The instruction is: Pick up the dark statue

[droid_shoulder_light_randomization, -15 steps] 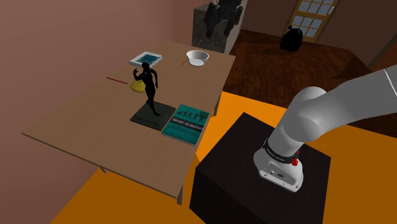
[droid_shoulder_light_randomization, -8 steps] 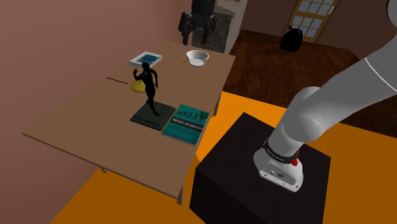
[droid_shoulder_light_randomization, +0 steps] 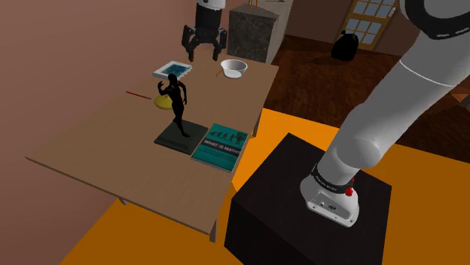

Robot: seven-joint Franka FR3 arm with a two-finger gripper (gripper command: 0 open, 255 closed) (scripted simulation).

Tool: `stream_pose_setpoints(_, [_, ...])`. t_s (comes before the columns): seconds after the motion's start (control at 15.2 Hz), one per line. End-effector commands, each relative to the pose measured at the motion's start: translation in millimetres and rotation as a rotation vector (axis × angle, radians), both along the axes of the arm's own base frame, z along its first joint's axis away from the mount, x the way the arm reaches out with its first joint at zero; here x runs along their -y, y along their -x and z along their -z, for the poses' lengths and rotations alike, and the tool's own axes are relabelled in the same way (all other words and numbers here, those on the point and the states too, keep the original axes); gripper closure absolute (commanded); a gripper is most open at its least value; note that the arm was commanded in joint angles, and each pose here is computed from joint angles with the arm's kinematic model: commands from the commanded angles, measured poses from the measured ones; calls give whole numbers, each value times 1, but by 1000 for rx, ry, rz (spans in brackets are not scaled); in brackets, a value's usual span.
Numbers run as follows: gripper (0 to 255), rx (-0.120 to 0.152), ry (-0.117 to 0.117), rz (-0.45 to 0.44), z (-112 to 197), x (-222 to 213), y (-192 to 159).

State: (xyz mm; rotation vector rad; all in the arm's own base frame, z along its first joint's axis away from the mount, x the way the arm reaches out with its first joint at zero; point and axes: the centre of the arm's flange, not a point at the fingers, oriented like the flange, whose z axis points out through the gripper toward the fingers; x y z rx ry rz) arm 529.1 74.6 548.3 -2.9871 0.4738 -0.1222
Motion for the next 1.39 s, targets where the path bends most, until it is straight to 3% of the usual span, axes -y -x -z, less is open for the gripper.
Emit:
stream_pose_setpoints(0.0, [0,-11,-13,13,12,-10,-24])
stream_pose_setpoints(0.59, [0,-59,-65,61,64,-47,-123])
stream_pose_setpoints(1.19, [0,-59,-65,61,104,-47,-123])
stream_pose_setpoints(1.25, [255,-59,-65,61,105,-46,-123])
stream_pose_setpoints(1.32, [255,-59,-65,61,104,-46,-123])
